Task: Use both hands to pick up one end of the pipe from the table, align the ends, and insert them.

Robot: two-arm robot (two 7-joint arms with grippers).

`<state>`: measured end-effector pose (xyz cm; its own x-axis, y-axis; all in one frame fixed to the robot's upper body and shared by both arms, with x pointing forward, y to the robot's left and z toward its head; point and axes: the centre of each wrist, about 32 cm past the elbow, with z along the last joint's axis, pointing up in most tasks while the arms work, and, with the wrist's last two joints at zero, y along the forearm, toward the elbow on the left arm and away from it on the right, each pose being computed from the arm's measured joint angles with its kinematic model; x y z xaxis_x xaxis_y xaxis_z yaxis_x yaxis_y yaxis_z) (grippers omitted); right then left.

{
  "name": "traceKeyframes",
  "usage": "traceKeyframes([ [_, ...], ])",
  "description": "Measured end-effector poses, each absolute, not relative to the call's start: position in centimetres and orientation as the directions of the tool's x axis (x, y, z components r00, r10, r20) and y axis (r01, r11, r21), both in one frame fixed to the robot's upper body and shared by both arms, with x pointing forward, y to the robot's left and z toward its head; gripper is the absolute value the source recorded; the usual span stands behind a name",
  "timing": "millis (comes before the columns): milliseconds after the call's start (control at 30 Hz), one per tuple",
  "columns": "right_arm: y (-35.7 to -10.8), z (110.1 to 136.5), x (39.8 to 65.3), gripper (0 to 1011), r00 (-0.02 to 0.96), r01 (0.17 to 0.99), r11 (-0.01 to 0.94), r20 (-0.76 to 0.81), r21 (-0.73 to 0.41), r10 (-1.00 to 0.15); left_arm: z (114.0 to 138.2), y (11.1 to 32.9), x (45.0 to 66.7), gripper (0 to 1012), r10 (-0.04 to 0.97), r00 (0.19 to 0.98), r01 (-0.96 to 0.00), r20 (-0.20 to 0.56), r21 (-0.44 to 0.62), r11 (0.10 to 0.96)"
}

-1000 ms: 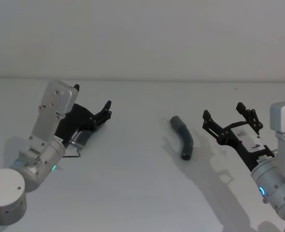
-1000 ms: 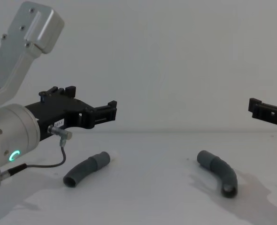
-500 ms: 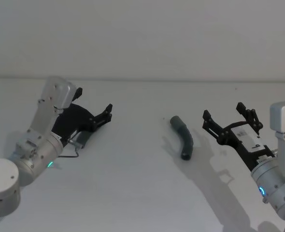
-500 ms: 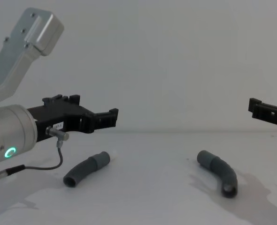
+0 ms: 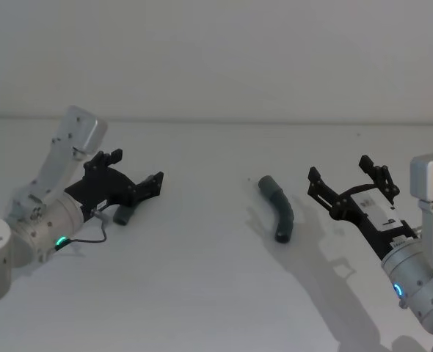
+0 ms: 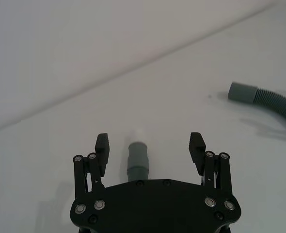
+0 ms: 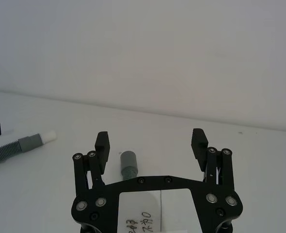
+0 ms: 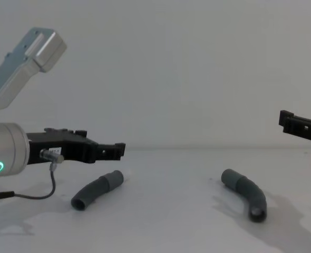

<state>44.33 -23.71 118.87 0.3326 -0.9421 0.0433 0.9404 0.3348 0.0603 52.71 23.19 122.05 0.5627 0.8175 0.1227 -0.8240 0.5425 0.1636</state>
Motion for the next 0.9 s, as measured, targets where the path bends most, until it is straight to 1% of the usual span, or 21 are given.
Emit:
traceKeyframes([
  [167,-23.7,118.9,44.3,1001,0.333,0.94,0.335,0.043,0.06,-0.942,122.3,23.9,53.6,1001,0.808,0.581,-0.803,0.094,0.228,0.551],
  [233,-23.7,118.9,44.3,1002,0.333,0.94,0.335,0.043,0.06,-0.942,122.5,24.4,54.4,1001,0.801,0.593,-0.786,0.076,0.272,0.556],
  [333,-23.7,118.9,44.3,1001,0.333,0.94,0.335,0.043,0.06,-0.942,122.6,24.6,55.0,1000,0.795,0.603,-0.771,0.063,0.304,0.56],
  [500,-23.7,118.9,44.3,1001,0.333,0.94,0.335,0.043,0.06,-0.942,122.9,25.1,56.7,1001,0.782,0.622,-0.738,0.042,0.364,0.567],
  [900,-23.7,118.9,44.3,1001,0.333,0.94,0.335,0.043,0.06,-0.942,123.3,25.1,59.1,1001,0.764,0.645,-0.7,0.02,0.415,0.581],
])
